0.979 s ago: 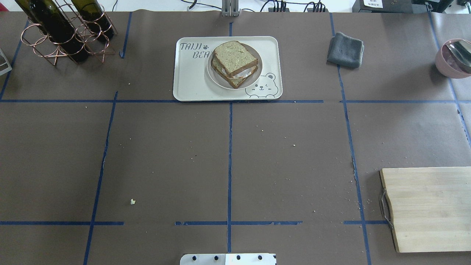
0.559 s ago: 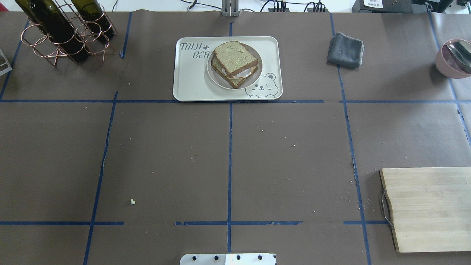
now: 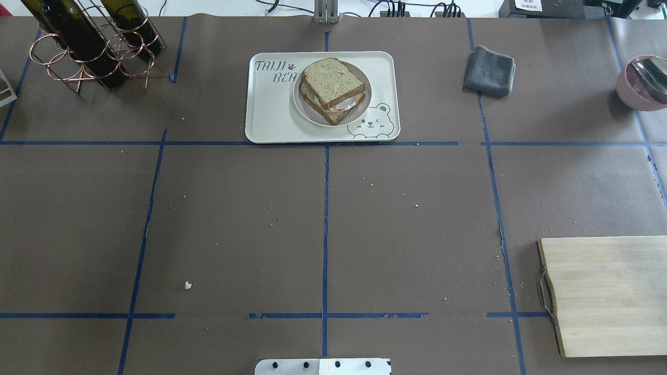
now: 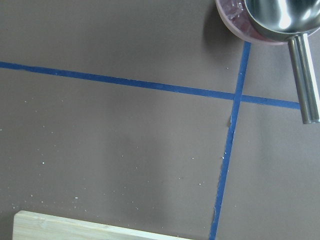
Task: Make sandwich and place on tray
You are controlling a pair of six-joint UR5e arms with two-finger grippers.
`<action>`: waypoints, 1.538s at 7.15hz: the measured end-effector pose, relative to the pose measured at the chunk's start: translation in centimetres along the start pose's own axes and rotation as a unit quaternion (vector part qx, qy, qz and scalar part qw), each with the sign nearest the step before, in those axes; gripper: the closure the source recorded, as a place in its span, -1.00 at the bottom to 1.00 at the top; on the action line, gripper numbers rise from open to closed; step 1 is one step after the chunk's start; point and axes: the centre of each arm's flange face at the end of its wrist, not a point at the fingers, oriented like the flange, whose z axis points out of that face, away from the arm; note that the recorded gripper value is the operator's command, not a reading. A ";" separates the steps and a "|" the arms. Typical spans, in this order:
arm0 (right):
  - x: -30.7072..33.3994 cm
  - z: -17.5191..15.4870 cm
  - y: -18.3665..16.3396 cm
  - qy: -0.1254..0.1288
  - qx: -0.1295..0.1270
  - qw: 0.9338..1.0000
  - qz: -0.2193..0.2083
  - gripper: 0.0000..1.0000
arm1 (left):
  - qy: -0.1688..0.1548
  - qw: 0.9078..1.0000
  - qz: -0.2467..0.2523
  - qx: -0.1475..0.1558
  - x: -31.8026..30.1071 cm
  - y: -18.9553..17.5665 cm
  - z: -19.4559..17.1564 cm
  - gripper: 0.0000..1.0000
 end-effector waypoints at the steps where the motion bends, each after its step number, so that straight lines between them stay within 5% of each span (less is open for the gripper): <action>1: 0.3 0.2 0.3 0.005 -0.003 1.000 0.003 -1.00 | 0.001 1.000 0.000 0.000 0.0 0.0 0.0 -1.00; 7: 0.1 1.8 0.6 0.009 -0.018 1.000 0.000 -1.00 | 0.039 0.999 0.001 0.017 0.9 -0.1 -0.1 -1.00; 11: -0.2 1.6 0.3 0.011 -0.016 1.000 0.023 -1.00 | 0.036 0.998 -0.046 0.022 0.7 -0.6 -0.1 -1.00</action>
